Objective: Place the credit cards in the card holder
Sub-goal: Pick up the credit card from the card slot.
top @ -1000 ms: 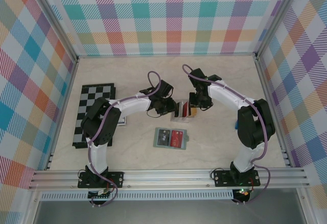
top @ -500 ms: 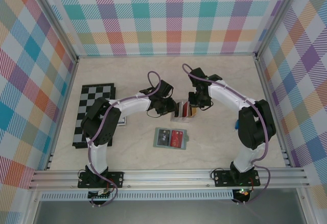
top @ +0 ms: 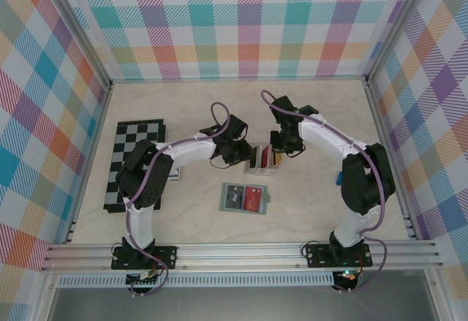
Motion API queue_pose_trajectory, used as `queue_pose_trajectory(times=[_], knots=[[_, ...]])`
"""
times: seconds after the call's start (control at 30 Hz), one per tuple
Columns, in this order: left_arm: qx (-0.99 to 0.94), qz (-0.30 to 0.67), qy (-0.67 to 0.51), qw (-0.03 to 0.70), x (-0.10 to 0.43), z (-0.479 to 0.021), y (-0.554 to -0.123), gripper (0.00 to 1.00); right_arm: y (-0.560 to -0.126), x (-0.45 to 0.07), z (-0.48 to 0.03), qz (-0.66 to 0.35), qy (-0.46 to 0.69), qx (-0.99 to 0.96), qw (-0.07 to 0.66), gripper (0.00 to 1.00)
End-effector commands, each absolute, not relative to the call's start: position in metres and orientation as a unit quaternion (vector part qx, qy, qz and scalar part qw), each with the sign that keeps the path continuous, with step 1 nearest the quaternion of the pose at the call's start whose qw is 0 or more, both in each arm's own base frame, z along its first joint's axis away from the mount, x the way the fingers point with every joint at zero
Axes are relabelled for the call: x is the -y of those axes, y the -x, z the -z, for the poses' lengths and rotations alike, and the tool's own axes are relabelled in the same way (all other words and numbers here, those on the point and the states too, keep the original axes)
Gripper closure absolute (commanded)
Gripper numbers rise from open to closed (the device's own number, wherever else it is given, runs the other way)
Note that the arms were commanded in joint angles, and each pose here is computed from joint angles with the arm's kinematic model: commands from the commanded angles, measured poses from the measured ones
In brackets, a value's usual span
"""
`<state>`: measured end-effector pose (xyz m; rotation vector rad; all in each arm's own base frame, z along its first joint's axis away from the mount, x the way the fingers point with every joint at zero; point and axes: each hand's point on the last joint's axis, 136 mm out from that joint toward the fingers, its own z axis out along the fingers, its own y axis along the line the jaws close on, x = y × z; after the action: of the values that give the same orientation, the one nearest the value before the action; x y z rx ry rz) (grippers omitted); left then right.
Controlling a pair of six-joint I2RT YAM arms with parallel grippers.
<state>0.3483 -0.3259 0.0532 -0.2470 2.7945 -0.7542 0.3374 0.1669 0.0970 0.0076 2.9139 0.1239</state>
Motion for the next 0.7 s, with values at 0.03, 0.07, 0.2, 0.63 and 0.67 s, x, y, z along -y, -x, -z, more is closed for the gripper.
queue_pose_trajectory(times=[0.03, 0.07, 0.2, 0.63, 0.67], knots=[[-0.970, 0.207, 0.100, 0.084, 0.3034, -0.0219, -0.3326, 0.73, -0.3351, -0.1551, -0.1099, -0.021, -0.003, -0.993, 0.119, 0.84], [-0.970, 0.207, 0.100, 0.083, 0.3034, -0.0214, -0.3320, 0.73, -0.3353, -0.1556, -0.1101, -0.022, -0.002, -0.993, 0.120, 0.84], [-0.969, 0.211, 0.101, 0.083, 0.3041, -0.0213, -0.3322, 0.73, -0.3352, -0.1591, -0.1091, -0.030, 0.001, -0.993, 0.116, 0.86], [-0.968, 0.216, 0.101, 0.082, 0.3064, -0.0222, -0.3323, 0.73, -0.3358, -0.1606, -0.1158, -0.014, 0.011, -0.992, 0.127, 0.86], [-0.968, 0.215, 0.101, 0.081, 0.3060, -0.0219, -0.3319, 0.73, -0.3360, -0.1606, -0.1169, -0.012, 0.013, -0.992, 0.128, 0.85]])
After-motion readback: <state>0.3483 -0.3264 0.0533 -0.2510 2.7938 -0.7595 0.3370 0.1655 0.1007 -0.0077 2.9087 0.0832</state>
